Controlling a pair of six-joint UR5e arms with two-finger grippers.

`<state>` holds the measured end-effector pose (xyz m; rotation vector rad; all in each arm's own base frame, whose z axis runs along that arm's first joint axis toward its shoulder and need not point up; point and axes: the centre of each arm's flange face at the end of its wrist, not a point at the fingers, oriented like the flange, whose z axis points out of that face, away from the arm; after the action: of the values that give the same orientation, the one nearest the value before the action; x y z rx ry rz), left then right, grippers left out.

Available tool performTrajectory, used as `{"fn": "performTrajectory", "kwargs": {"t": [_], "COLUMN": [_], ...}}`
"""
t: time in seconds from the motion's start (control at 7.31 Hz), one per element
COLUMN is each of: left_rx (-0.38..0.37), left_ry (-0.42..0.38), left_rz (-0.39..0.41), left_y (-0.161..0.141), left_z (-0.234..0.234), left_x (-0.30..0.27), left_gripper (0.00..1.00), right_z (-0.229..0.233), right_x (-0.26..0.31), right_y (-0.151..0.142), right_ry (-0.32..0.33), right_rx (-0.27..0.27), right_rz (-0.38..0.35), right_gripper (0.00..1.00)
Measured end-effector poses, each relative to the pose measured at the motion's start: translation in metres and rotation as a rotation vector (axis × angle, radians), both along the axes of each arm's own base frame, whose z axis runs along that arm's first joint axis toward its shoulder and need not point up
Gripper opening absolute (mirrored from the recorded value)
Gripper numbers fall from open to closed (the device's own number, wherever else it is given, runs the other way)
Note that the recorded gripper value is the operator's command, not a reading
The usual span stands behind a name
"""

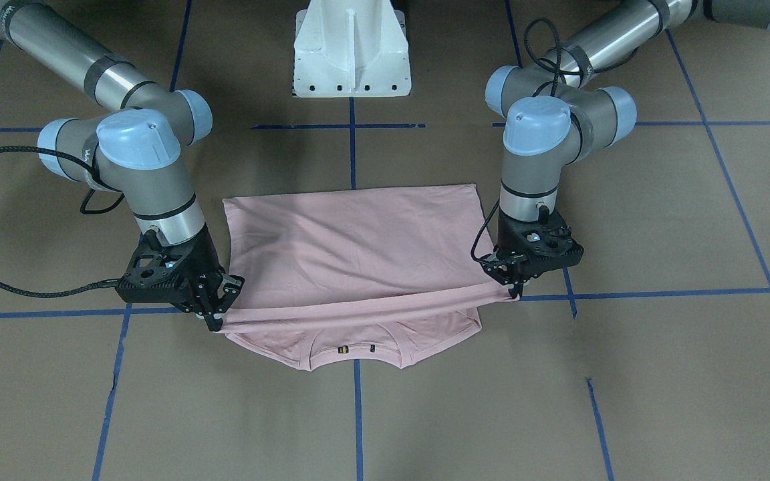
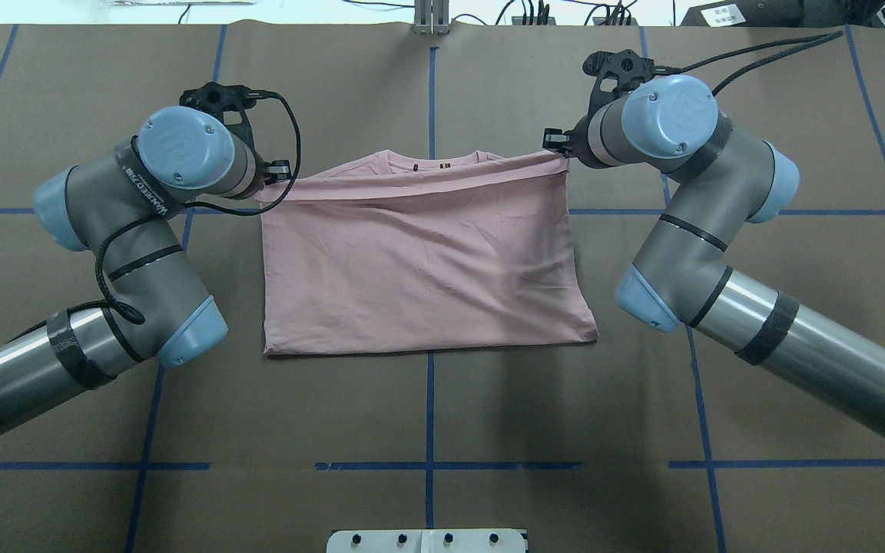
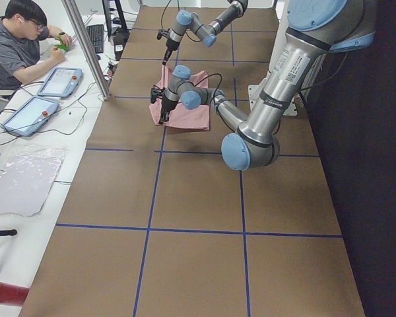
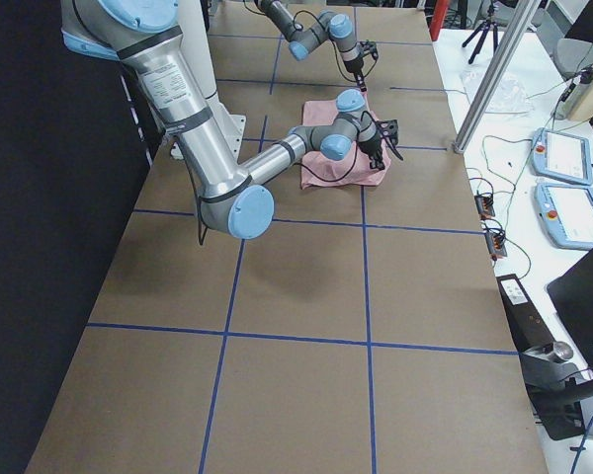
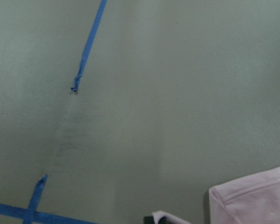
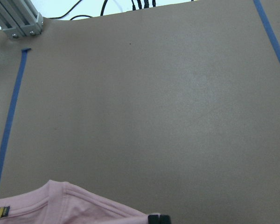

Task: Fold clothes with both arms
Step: 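Release the hem at the collar and raise both grippers, then grasp the folded shirt's near corner with the right gripper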

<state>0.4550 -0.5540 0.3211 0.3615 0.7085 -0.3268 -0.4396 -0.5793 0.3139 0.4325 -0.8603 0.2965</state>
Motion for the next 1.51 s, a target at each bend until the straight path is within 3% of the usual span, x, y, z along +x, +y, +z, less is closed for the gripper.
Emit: {"fn": "performTrajectory", "kwargs": {"t": [0.14, 0.27, 0.55, 0.82, 1.09, 1.37, 1.51], "left_rx": [0.002, 0.004, 0.007, 0.011, 0.023, 0.012, 0.003], "left_ry": [0.004, 0.007, 0.012, 0.031, 0.091, 0.135, 0.145], "left_rz": [0.002, 0.002, 0.002, 0.009, 0.031, 0.017, 0.008], "left_y": [0.000, 0.000, 0.000, 0.003, 0.017, 0.029, 0.032], "left_z": [-0.004, -0.006, -0.010, -0.019, -0.048, -0.067, -0.072], "left_x": [0.002, 0.002, 0.002, -0.002, -0.016, -0.023, -0.024], "left_gripper": [0.78, 1.00, 1.00, 1.00, 1.00, 1.00, 1.00], "right_z": [-0.003, -0.003, -0.003, 0.003, 0.025, 0.042, 0.048], "right_x": [0.000, 0.000, 0.006, 0.018, 0.034, 0.023, 0.005], "right_y": [0.000, 0.000, -0.002, 0.003, 0.051, 0.133, 0.169], "right_ry": [-0.005, -0.006, -0.003, -0.029, -0.063, -0.099, -0.090], "right_rx": [0.002, 0.002, 0.012, -0.015, -0.083, -0.179, -0.193], "right_rz": [0.001, -0.001, -0.033, -0.109, -0.148, -0.166, -0.182], "right_gripper": [0.99, 1.00, 1.00, 1.00, 1.00, 1.00, 0.94]}}
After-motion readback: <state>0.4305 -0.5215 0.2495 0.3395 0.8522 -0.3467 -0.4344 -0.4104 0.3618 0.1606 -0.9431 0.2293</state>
